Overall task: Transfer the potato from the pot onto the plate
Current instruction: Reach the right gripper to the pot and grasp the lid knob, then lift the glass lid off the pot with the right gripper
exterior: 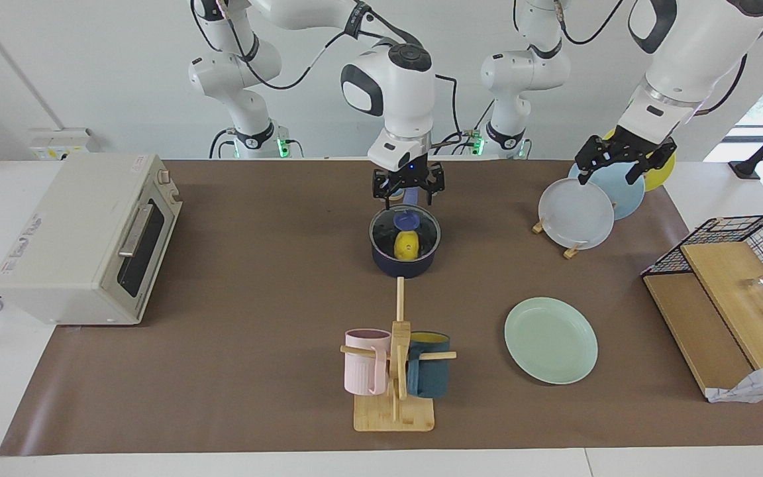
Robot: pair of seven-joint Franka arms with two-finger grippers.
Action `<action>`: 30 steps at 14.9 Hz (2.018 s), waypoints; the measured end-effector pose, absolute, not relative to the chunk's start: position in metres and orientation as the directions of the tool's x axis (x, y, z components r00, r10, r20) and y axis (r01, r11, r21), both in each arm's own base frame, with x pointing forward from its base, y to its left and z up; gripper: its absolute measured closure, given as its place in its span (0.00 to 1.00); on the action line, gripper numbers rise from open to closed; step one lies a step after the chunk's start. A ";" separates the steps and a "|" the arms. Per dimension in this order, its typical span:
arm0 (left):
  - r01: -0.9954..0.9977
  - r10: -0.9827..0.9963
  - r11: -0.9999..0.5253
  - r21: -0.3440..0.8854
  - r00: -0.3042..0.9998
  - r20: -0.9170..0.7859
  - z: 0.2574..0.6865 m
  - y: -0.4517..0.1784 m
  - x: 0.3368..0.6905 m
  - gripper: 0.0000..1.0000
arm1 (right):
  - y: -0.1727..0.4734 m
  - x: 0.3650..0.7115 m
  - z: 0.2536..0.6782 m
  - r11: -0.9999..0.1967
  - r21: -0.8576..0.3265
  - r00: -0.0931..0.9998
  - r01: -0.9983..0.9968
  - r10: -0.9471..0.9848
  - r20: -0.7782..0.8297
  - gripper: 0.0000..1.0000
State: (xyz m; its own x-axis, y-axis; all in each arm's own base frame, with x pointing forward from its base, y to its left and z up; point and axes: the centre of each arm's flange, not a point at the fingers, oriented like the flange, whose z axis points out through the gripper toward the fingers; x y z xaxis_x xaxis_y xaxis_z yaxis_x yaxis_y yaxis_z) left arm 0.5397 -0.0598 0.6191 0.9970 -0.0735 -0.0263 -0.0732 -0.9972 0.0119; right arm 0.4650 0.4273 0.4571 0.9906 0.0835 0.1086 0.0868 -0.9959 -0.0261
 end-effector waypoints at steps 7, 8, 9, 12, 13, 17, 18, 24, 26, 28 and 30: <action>-0.073 -0.073 -0.997 0.012 0.997 -0.026 0.619 -0.060 0.540 0.00 | 0.433 0.455 0.413 -0.992 0.003 0.984 0.130 0.129 0.121 0.00; -0.073 -0.073 -0.997 0.012 0.997 -0.026 0.619 -0.060 0.540 0.00 | 0.437 0.453 0.411 -0.990 0.001 0.983 0.138 0.137 0.126 0.00; -0.073 -0.073 -0.997 0.012 0.997 -0.026 0.619 -0.060 0.540 0.00 | 0.439 0.452 0.409 -0.990 0.001 0.981 0.144 0.143 0.130 0.00; -0.073 -0.073 -0.997 0.012 0.997 -0.026 0.619 -0.060 0.540 0.00 | 0.439 0.453 0.409 -0.989 0.006 0.980 0.148 0.148 0.136 0.00; -0.073 -0.073 -0.997 0.012 0.997 -0.026 0.619 -0.060 0.540 0.00 | 0.438 0.453 0.409 -0.989 0.009 0.979 0.150 0.150 0.138 0.00; -0.073 -0.073 -0.997 0.012 0.997 -0.026 0.619 -0.060 0.540 0.00 | 0.440 0.454 0.409 -0.987 0.007 0.974 0.161 0.160 0.163 0.08; -0.073 -0.074 -0.997 0.012 0.997 -0.026 0.619 -0.060 0.540 0.00 | 0.440 0.454 0.409 -0.987 0.004 0.973 0.162 0.161 0.166 0.09; -0.074 -0.075 -0.997 0.012 0.997 -0.026 0.619 -0.060 0.540 0.00 | 0.440 0.454 0.408 -0.987 0.000 0.972 0.163 0.161 0.170 0.21; -0.077 -0.077 -0.997 0.012 0.997 -0.026 0.619 -0.062 0.539 0.00 | 0.440 0.455 0.408 -0.987 0.000 0.972 0.163 0.161 0.170 0.27; -0.080 -0.080 -0.997 0.012 0.996 -0.026 0.619 -0.063 0.539 0.00 | 0.440 0.455 0.408 -0.987 -0.003 0.972 0.163 0.160 0.174 0.31; -0.081 -0.081 -0.997 0.012 0.996 -0.027 0.619 -0.064 0.539 0.00 | 0.440 0.455 0.409 -0.987 -0.004 0.972 0.163 0.160 0.175 0.33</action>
